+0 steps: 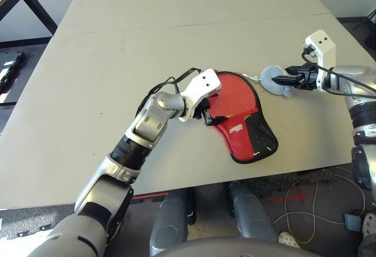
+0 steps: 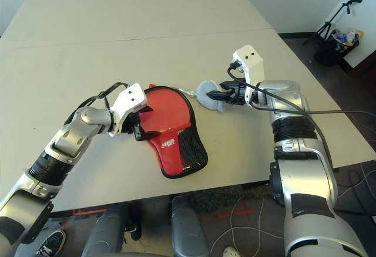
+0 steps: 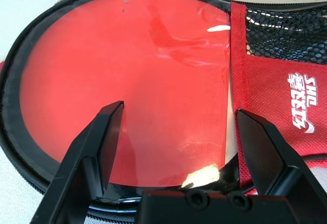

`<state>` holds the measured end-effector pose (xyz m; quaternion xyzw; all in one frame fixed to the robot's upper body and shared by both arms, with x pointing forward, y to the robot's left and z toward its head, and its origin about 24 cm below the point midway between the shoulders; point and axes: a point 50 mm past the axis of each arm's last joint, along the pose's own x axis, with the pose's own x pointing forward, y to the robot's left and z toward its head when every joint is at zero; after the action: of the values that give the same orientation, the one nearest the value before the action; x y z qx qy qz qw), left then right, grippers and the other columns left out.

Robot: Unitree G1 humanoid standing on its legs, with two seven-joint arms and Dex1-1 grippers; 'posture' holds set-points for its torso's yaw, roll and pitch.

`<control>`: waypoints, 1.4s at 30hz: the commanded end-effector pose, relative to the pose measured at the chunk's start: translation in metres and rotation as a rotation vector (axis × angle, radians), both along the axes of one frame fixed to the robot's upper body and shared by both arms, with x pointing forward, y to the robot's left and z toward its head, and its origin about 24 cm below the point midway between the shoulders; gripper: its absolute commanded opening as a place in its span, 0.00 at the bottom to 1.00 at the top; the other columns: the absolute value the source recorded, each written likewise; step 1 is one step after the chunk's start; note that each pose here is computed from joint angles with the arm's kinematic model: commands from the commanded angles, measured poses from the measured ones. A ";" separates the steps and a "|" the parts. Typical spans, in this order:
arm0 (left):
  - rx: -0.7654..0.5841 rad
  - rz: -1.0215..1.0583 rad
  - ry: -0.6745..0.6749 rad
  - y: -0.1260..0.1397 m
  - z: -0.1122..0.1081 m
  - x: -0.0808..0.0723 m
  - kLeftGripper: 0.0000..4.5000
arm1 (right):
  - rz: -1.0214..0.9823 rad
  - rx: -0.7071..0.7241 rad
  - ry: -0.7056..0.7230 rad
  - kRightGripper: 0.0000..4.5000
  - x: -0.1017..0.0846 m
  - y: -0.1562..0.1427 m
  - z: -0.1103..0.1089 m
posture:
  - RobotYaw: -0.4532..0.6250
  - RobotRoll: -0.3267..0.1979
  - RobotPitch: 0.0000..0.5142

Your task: Store the ping-pong paddle in its case and zip it.

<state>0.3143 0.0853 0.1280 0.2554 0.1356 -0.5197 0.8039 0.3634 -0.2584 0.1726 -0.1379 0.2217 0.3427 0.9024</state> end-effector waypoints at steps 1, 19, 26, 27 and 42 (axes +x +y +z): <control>0.045 -0.003 0.069 0.001 -0.018 -0.006 1.00 | 0.018 -0.002 0.080 0.21 -0.011 -0.008 -0.010 | 0.30 0.62 0.40; 0.043 -0.013 0.079 -0.003 -0.019 -0.006 1.00 | 0.293 -0.034 0.280 0.00 -0.065 -0.014 -0.011 | 0.29 0.62 0.41; 0.045 -0.009 0.082 -0.002 -0.020 -0.006 1.00 | 0.536 -0.048 0.419 0.00 -0.104 -0.009 -0.017 | 0.28 0.62 0.42; 0.045 -0.008 0.082 -0.002 -0.020 -0.006 1.00 | 0.555 -0.049 0.434 0.00 -0.108 -0.008 -0.018 | 0.28 0.62 0.42; 0.044 -0.005 0.083 -0.002 -0.021 -0.006 1.00 | 0.738 -0.066 0.589 0.00 -0.150 -0.002 -0.029 | 0.28 0.62 0.43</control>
<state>0.3111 0.0787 0.1256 0.2512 0.1377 -0.5347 0.7951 0.2242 -0.2676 0.1525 -0.1534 0.4010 0.6238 0.6531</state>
